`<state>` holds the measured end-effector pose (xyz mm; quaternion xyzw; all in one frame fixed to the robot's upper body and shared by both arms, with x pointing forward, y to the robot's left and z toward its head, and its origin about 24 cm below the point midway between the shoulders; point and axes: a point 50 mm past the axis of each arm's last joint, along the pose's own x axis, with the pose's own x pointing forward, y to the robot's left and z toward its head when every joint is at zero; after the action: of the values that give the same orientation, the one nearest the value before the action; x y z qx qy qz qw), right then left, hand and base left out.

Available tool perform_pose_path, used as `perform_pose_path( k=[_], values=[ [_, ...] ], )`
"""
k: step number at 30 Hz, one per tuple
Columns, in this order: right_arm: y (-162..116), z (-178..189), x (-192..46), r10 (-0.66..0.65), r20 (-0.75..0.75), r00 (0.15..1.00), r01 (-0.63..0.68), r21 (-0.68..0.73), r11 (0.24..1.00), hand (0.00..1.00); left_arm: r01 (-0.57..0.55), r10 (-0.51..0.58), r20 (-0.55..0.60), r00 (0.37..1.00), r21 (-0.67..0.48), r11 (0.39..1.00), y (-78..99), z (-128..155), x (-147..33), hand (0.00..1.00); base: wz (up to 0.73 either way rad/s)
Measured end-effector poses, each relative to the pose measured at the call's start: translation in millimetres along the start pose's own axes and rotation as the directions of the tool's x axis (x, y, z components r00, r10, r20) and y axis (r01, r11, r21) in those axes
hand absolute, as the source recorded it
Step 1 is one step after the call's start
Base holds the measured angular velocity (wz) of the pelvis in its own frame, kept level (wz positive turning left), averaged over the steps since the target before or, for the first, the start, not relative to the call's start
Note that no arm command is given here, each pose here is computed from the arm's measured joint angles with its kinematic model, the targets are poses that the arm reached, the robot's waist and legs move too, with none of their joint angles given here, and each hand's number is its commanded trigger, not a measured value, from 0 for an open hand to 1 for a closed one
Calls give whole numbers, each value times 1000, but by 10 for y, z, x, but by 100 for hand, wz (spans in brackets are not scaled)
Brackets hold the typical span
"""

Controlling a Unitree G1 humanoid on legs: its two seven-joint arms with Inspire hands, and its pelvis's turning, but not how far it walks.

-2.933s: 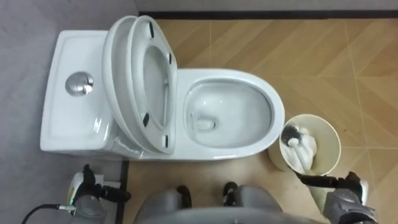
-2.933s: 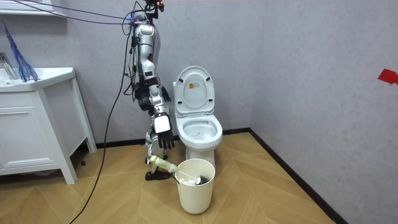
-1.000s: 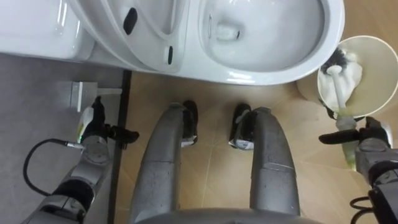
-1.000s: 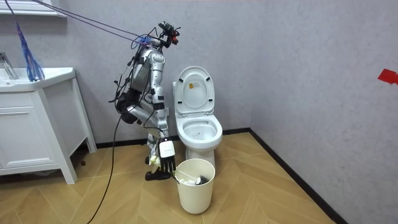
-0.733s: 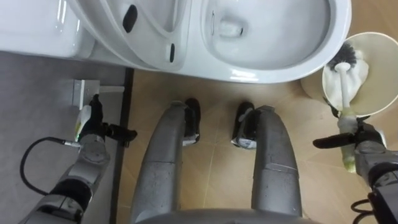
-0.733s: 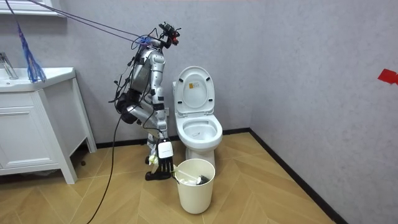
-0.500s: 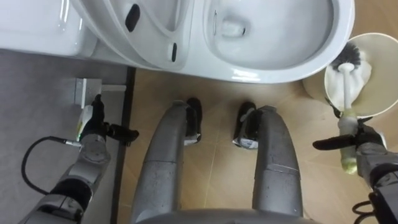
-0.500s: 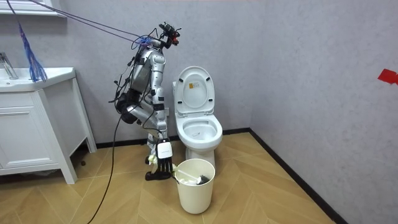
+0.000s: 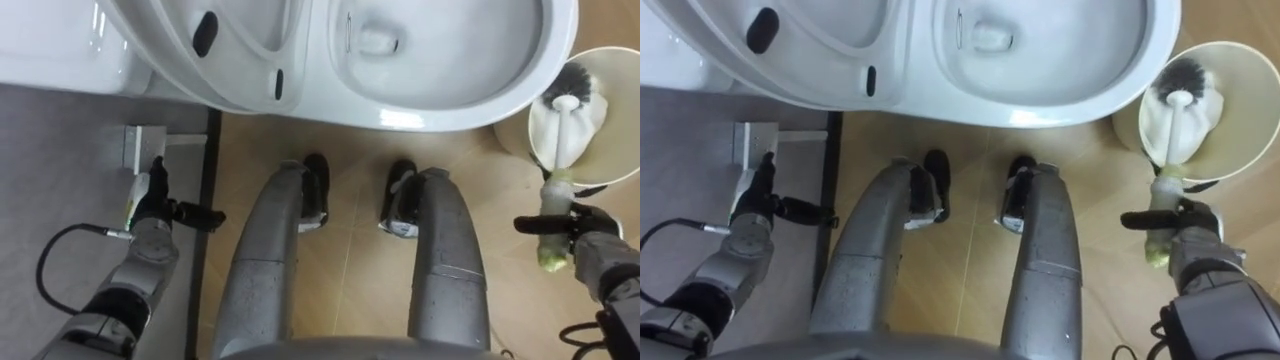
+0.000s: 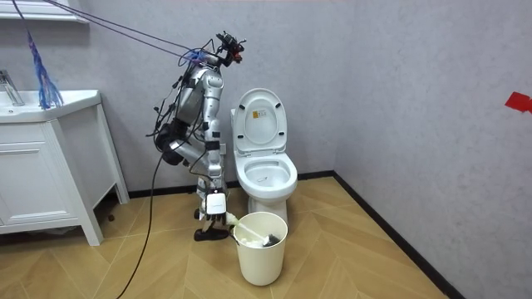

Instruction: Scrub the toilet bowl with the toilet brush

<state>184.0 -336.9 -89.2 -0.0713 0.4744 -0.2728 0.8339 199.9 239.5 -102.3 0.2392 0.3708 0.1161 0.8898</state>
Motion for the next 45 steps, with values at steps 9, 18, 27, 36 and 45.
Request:
perform_pose_path(
  k=[9, 18, 27, 36, 45],
  values=[
    [3, -7, 0, 11, -24, 1000, -6, 203, 979, 100, 3, -3, 11, 1000, -14, 1000, -9, 15, -13, 0, 0],
    [59, -230, -11, 35, -85, 996, -13, 246, 969, 100, 6, -6, -8, 1000, -11, 1000, -16, -63, -36, 0, -1],
    [106, -689, -68, 76, -217, 973, 6, 351, 936, 100, -3, -1, -116, 993, -30, 1000, -4, -442, -154, 0, 2],
    [161, -992, -137, 106, -296, 949, 39, 447, 894, 100, -66, 48, -185, 981, -90, 994, 102, -678, -233, 0, 11],
    [138, -1205, -192, 115, -339, 934, 96, 546, 832, 100, -133, 96, -271, 958, -123, 983, 169, -1036, -437, 0, 9]
  ],
)
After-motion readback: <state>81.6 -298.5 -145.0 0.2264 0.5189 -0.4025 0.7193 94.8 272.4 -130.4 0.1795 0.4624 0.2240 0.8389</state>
